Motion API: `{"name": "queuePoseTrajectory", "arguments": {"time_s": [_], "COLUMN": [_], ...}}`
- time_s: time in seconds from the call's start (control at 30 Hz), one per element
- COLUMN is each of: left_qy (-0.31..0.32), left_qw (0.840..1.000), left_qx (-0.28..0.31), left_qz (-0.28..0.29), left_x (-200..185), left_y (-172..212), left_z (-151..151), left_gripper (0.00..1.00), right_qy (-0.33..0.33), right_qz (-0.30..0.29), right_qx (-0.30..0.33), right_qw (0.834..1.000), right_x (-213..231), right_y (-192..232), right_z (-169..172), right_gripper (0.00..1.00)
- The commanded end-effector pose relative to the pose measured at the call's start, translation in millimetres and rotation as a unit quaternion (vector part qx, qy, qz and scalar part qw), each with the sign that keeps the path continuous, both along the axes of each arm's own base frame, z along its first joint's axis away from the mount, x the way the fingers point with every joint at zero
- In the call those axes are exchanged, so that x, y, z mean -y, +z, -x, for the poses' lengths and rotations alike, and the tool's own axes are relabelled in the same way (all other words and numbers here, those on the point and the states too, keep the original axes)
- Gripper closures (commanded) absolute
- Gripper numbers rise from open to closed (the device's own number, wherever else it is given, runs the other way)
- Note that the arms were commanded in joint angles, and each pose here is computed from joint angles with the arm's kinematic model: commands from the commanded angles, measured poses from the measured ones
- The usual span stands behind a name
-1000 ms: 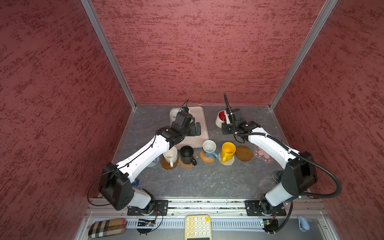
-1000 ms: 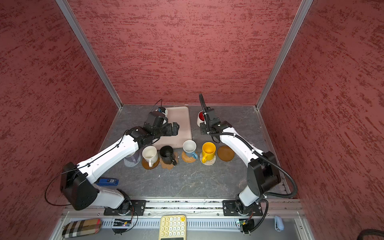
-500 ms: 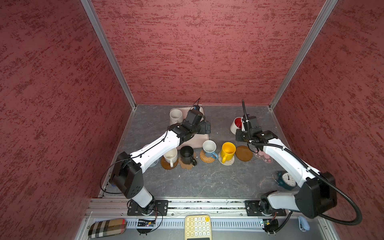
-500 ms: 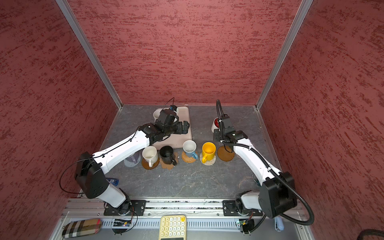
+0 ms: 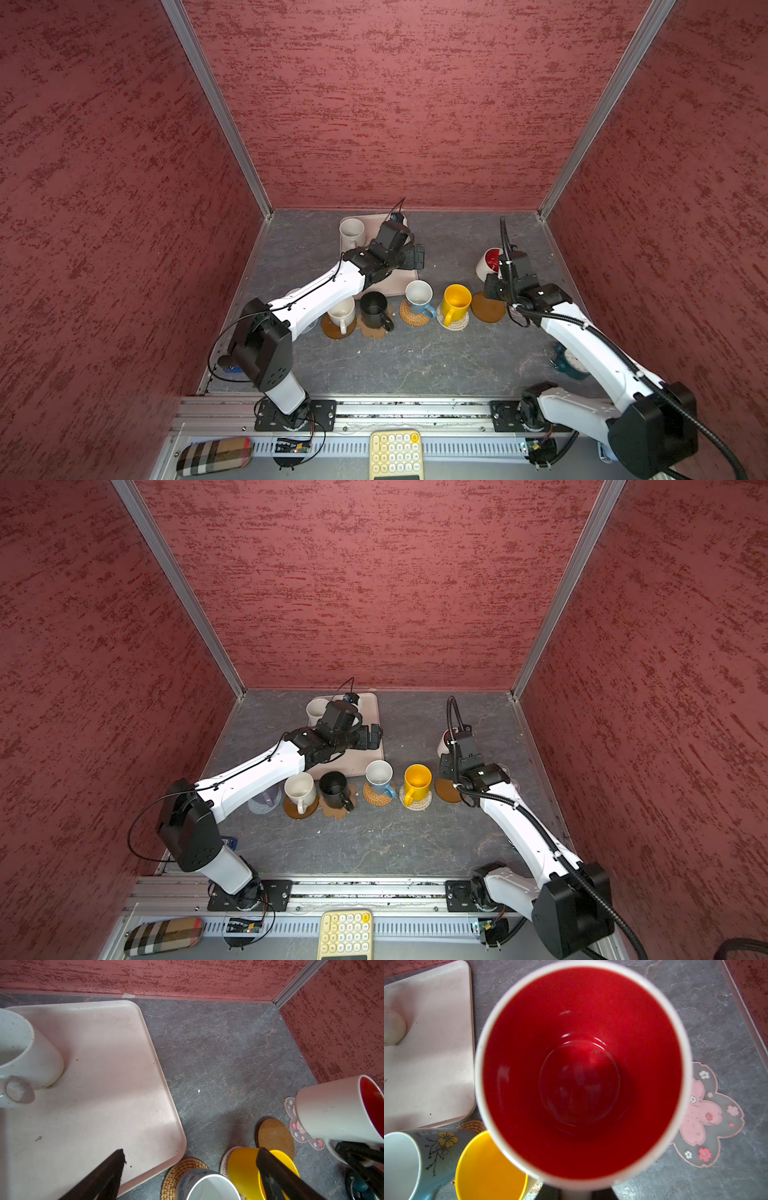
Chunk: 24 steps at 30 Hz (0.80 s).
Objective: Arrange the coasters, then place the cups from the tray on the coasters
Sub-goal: 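Lift the red-lined mug and carry it toward the pink flower coaster, then lower the red-lined mug onto the coaster beside the yellow mug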
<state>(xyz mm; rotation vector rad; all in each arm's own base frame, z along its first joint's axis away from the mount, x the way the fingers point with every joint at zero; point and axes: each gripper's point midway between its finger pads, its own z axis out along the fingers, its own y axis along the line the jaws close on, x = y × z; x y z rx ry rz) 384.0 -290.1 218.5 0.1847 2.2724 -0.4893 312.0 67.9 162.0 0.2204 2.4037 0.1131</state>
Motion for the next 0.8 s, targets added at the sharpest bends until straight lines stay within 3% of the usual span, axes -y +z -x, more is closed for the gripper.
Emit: {"name": "queuePoseTrajectory", "arguments": {"time_s": [0.0,0.37,0.77], "left_qy": [-0.003,0.01,0.025], "left_qw": [1.0,1.0,1.0], "left_qx": [0.008,0.009,-0.003], "left_qz": [-0.001,-0.011,-0.011], "left_x": [2,-10,-20], "left_y": [0,-4,-17], "left_z": [0,4,7], "left_gripper": [0.0,0.01,0.01], "right_qy": [-0.023,-0.019,-0.063], "right_qz": [-0.02,-0.033,-0.052], "right_qx": [0.05,0.021,-0.016], "right_qw": [0.998,0.999,0.997], "right_x": [4,2,11], "right_y": [19,-7,-43], "right_z": [-9,4,23], "right_gripper": [1.0,1.0,1.0]}}
